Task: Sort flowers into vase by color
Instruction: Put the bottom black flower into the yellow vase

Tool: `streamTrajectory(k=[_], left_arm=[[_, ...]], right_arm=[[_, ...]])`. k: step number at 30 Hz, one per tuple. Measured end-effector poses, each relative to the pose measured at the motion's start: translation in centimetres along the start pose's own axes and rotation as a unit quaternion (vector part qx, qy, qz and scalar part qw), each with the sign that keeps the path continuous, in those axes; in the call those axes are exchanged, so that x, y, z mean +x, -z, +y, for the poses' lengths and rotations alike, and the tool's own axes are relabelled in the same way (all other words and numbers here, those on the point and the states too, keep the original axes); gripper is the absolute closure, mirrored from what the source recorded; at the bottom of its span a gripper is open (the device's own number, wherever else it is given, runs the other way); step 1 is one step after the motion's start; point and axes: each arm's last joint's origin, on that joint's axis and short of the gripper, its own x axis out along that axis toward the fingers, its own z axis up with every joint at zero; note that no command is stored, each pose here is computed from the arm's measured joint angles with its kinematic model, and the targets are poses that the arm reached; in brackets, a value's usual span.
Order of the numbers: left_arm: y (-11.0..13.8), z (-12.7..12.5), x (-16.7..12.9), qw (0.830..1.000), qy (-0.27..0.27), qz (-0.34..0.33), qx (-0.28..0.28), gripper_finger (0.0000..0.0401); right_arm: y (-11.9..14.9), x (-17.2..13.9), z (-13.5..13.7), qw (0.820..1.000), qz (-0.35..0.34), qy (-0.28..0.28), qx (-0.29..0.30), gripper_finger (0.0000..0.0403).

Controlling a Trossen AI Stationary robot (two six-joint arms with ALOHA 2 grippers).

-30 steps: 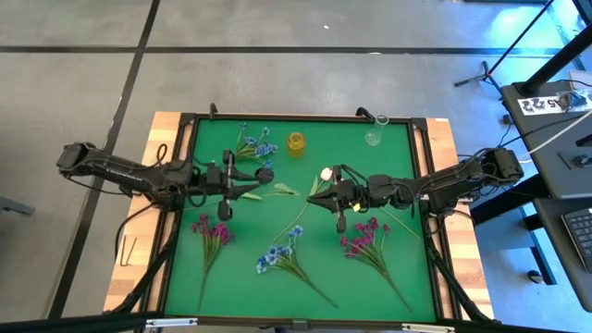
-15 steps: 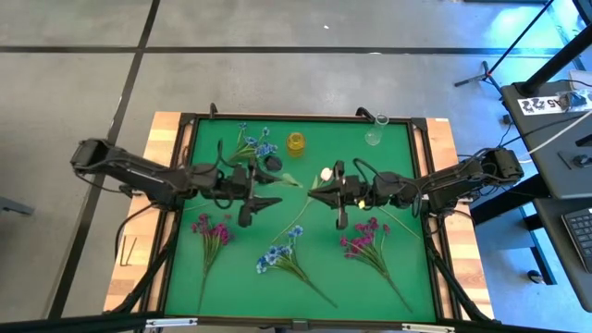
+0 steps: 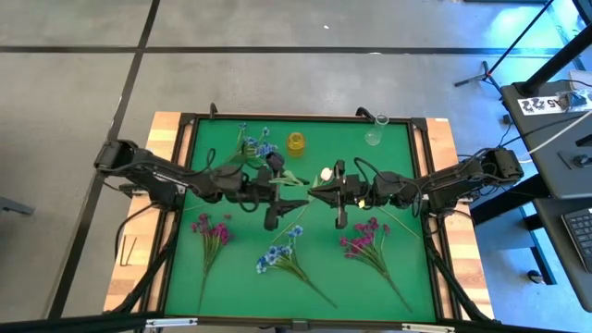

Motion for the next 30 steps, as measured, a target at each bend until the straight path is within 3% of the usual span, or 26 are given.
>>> streamTrajectory(k=[8, 15, 30], left_arm=[[0.55, 0.12, 0.2, 1.0, -0.02, 0.016, 0.003, 0.0155], [0.5, 0.27, 0.19, 0.999, -0.044, 0.011, 0.003, 0.0186], [0.56, -0.09, 0.12, 0.999, -0.048, 0.012, -0.002, 0.0361]], right_arm=[[0.06, 0.0, 0.0, 1.0, 0.003, 0.0, 0.0, 0.04], [0.08, 0.0, 0.0, 1.0, 0.004, 0.0, -0.001, 0.04], [0.24, -0.01, 0.0, 1.0, 0.013, 0.0, -0.002, 0.04]])
